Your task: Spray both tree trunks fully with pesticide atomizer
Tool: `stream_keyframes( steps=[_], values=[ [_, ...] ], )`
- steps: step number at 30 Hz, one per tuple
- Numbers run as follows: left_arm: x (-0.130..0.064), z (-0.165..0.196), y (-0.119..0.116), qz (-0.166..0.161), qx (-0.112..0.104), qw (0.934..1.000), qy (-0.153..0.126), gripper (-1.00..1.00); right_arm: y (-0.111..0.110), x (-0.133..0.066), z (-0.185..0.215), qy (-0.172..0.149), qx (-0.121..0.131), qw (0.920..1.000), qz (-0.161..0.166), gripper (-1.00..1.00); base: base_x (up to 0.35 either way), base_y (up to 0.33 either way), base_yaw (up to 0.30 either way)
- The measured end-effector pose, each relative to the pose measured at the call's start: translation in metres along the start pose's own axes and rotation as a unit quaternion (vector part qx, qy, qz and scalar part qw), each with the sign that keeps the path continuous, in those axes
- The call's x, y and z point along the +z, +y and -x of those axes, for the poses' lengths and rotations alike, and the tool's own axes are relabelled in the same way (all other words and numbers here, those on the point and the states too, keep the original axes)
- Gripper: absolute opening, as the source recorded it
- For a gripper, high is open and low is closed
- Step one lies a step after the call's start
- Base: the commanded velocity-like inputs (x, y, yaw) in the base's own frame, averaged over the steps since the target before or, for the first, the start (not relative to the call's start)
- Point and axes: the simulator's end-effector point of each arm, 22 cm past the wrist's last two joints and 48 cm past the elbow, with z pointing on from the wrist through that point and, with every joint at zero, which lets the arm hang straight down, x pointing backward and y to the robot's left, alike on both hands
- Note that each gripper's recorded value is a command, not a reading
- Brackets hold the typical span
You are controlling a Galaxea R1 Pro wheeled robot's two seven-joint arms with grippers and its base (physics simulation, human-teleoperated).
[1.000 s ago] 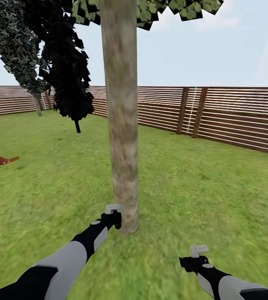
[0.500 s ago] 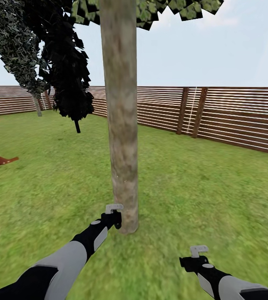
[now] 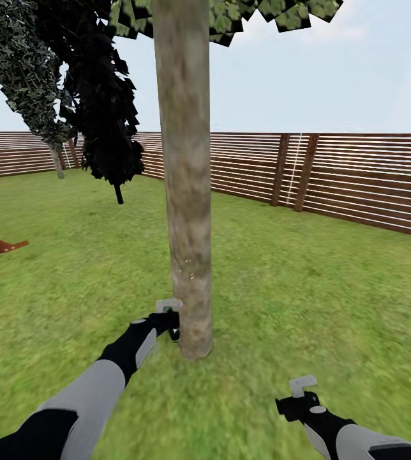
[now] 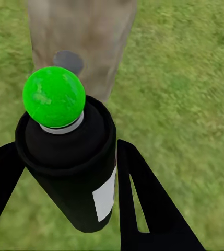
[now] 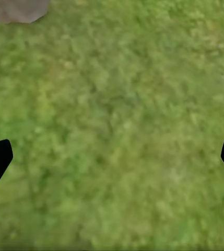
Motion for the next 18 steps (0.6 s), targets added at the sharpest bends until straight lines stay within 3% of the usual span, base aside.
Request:
stream_keyframes(
  steps=[3, 12, 16, 18],
  values=[
    [-0.004, 0.011, -0.001, -0.008, -0.001, 0.9999, 0.013, -1.0, 0.0, 0.0, 0.0, 0.0, 0.0, 1.0, 0.0, 1.0, 0.0, 0.0, 0.0],
    [-0.006, 0.014, -0.002, -0.01, 0.0, 0.9998, 0.015, -1.0, 0.001, 0.0, -0.002, 0.001, -0.001, 1.0, 0.001, 1.0, 0.019, 0.0, 0.0],
    [-0.012, 0.046, -0.005, -0.014, 0.004, 0.9998, -0.016, -1.0, 0.002, 0.0, -0.002, 0.001, -0.001, 1.0, 0.001, 1.0, 0.009, 0.0, 0.0],
    [-0.014, 0.043, -0.007, -0.015, 0.004, 0.9999, 0.005, -1.0, 0.002, 0.0, -0.002, 0.001, -0.001, 1.0, 0.001, 1.0, 0.001, 0.0, 0.0]
  ],
)
